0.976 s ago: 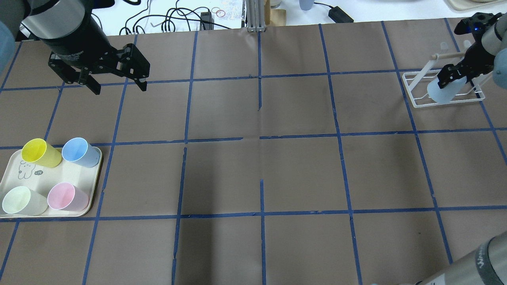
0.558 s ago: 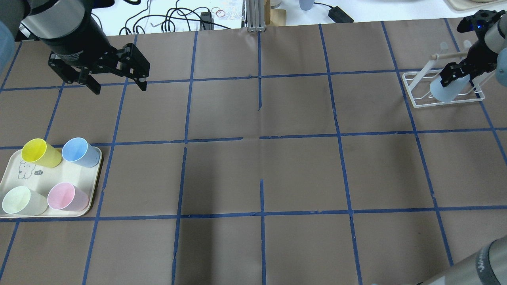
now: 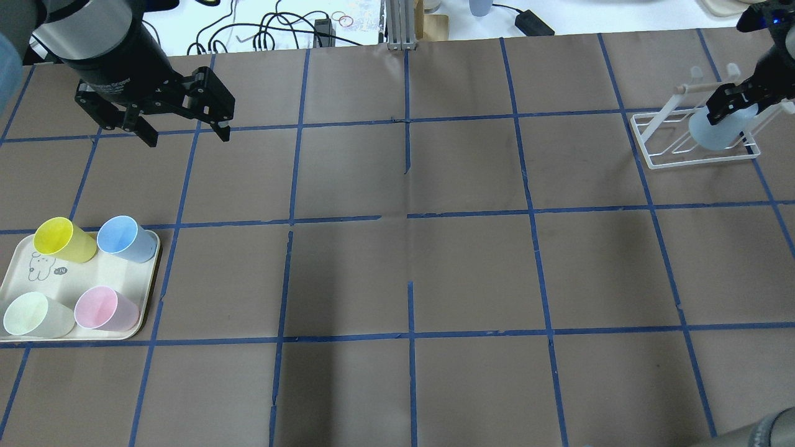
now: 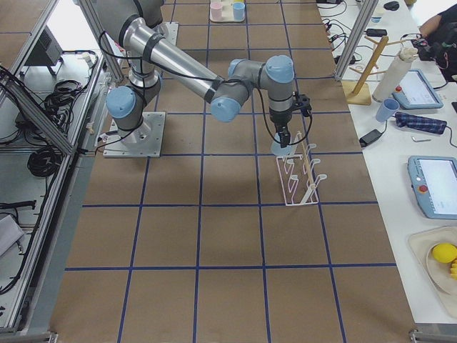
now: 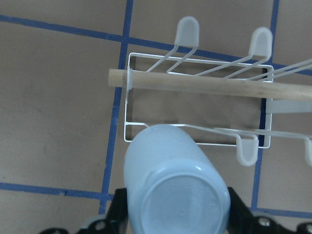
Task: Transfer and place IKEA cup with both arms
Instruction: 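Lift the pale blue cup off the rack with the right gripper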
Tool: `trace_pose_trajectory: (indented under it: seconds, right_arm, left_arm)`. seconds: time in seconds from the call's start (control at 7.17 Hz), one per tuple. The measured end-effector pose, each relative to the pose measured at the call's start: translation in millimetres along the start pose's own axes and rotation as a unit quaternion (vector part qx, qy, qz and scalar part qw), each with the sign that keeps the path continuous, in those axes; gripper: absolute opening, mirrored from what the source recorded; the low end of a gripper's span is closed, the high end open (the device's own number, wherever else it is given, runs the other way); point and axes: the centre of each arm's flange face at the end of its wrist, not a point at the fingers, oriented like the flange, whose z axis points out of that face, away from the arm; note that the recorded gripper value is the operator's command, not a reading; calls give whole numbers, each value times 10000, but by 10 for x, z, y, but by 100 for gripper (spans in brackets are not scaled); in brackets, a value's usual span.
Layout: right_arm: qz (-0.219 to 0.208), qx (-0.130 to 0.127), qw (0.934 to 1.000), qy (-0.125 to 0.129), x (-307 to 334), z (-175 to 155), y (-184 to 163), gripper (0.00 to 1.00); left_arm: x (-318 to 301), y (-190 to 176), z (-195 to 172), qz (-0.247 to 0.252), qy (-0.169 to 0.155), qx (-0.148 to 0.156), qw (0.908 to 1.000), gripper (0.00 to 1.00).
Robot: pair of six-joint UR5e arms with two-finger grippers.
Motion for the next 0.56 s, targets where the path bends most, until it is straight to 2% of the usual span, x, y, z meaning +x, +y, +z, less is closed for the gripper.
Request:
trace_pose_trajectory:
  seconds: [0.28, 0.42, 0.56]
  right_arm:
    - [-17, 31, 9999, 133, -59, -461, 88, 10]
    - [-61, 4, 10000, 68, -138, -640, 98, 6]
    - [-183, -31, 9998, -122, -338, -751, 61, 4]
  left_arm:
    - [-3, -2, -4, -3, 0, 10, 10000, 100]
    - [-3, -1, -4, -3, 0, 10, 10000, 100]
    - [-5, 2, -4, -5, 2, 11, 10000, 100]
